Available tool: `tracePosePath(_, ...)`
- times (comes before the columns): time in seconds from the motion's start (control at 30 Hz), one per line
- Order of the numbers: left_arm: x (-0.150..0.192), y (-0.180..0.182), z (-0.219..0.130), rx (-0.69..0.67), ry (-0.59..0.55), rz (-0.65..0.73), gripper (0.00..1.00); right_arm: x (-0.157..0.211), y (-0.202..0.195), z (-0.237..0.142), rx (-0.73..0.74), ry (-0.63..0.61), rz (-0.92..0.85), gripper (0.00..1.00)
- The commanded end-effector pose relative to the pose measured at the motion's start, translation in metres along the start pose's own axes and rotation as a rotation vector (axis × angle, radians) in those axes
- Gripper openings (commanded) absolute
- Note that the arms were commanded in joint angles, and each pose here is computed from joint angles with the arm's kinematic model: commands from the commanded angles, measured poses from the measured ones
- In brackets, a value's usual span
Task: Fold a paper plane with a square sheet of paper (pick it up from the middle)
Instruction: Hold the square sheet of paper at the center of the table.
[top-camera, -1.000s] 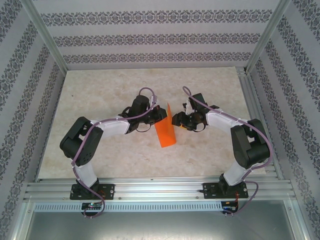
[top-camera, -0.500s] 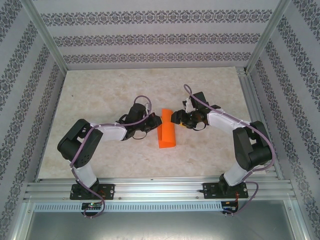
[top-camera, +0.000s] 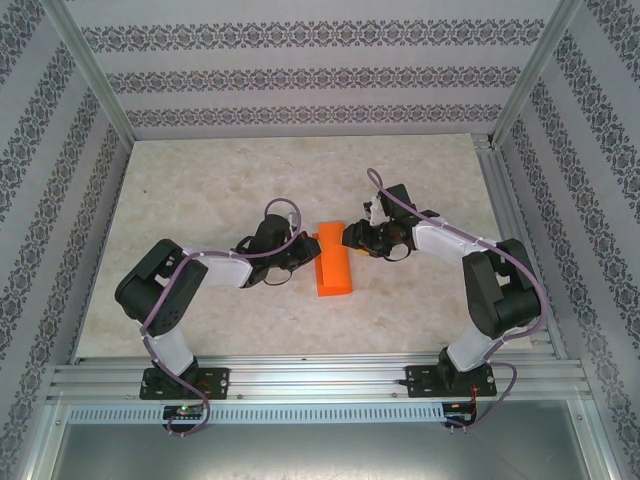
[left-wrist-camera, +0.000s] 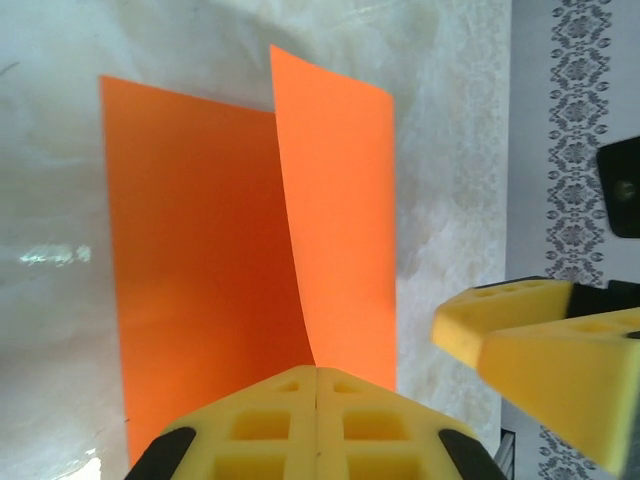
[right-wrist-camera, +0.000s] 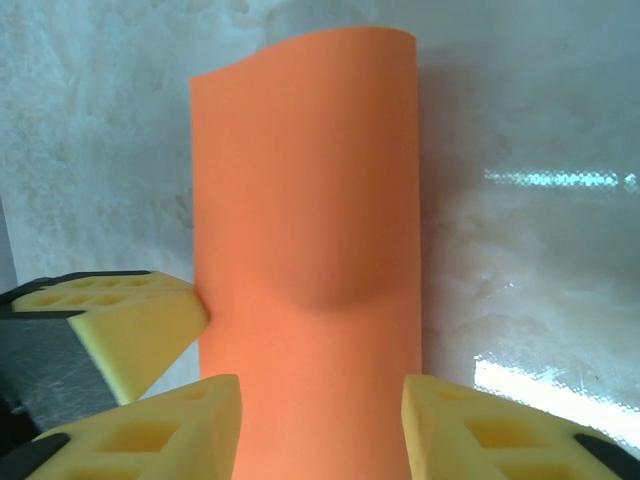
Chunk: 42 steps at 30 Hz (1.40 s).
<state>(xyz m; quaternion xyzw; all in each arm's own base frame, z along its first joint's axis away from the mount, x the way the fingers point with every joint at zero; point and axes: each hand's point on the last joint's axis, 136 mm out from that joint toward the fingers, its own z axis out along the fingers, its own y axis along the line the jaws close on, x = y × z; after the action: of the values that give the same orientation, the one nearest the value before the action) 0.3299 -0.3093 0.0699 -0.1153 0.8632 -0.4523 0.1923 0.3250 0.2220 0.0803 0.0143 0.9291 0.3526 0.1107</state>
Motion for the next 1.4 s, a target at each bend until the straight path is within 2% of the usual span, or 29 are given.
tracePosePath(0.0,0.0,-0.004,-0.003,-0.007,-0.024,0.055,0.0,-0.008,0.025,-0.008,-0.089,-0.037,-0.033,0.38)
tracePosePath(0.27,-0.003,0.001,0.004,-0.063,-0.004,0.122,0.01,0.002,0.029,0.019,-0.099,-0.004,-0.002,0.31)
tracePosePath(0.47,-0.004,0.001,0.009,-0.095,0.022,0.175,0.02,0.008,0.02,0.031,-0.078,0.015,0.02,0.3)
tracePosePath(0.8,0.006,0.019,0.018,-0.096,0.043,0.112,0.02,0.013,0.01,0.04,-0.062,0.033,0.032,0.31)
tracePosePath(1.07,0.006,0.026,0.013,-0.119,0.026,0.103,0.02,0.007,0.023,0.029,-0.086,0.024,0.001,0.35)
tracePosePath(1.37,0.007,0.031,0.015,-0.137,0.036,0.111,0.01,0.009,0.015,0.035,-0.061,0.04,0.005,0.32)
